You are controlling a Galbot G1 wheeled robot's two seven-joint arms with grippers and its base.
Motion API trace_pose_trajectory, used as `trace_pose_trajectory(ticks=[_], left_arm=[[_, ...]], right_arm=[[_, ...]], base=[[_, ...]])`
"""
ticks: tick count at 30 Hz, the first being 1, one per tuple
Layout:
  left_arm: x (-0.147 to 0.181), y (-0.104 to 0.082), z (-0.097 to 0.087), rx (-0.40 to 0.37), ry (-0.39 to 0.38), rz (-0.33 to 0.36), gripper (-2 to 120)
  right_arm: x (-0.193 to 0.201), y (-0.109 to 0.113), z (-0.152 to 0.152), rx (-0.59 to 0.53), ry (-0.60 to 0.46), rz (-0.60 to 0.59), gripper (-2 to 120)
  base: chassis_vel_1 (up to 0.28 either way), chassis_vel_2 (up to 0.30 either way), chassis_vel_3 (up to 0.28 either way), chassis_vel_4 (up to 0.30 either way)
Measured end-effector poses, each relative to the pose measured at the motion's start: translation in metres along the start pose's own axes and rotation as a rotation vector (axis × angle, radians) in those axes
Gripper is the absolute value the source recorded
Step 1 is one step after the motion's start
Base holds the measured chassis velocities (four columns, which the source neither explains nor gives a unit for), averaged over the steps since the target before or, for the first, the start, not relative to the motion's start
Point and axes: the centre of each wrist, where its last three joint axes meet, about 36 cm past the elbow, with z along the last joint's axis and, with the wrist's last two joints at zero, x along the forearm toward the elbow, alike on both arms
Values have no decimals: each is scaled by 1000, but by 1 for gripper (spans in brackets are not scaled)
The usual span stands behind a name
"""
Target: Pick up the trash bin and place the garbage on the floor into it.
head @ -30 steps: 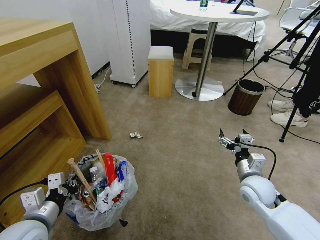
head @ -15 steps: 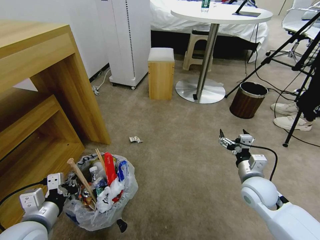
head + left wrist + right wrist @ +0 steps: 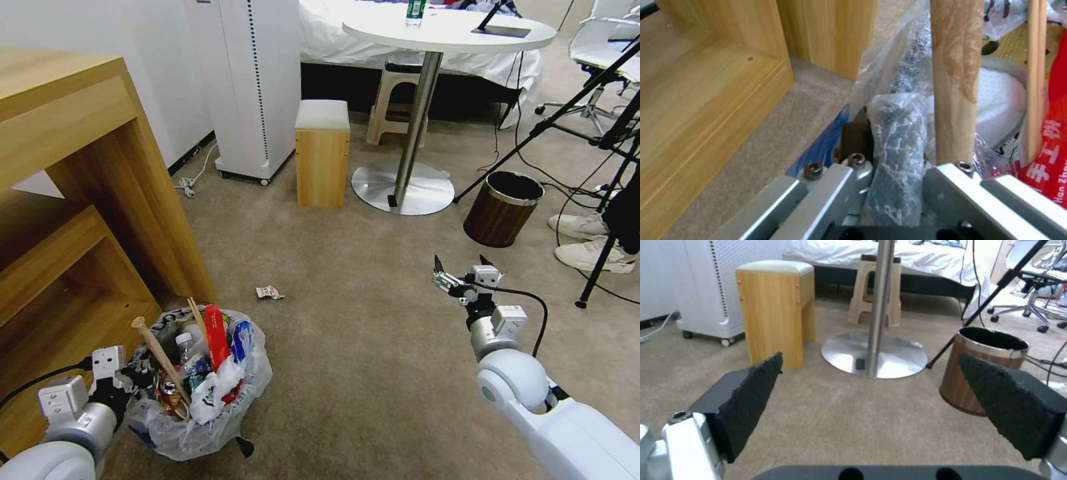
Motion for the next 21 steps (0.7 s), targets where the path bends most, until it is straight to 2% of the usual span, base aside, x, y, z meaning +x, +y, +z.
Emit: trace_pose_trajectory(ticks=[10,21], left_arm=[[-3,2,0,4,0,-4,1],[-7,4,1,22,7,-16,1]], right_arm=[[-2,3,5,-6,-8,-5,100],[0,1,7,-4,-15,-3,100]], base=[[-84,93,85,-97],[-25,17,24,-17]])
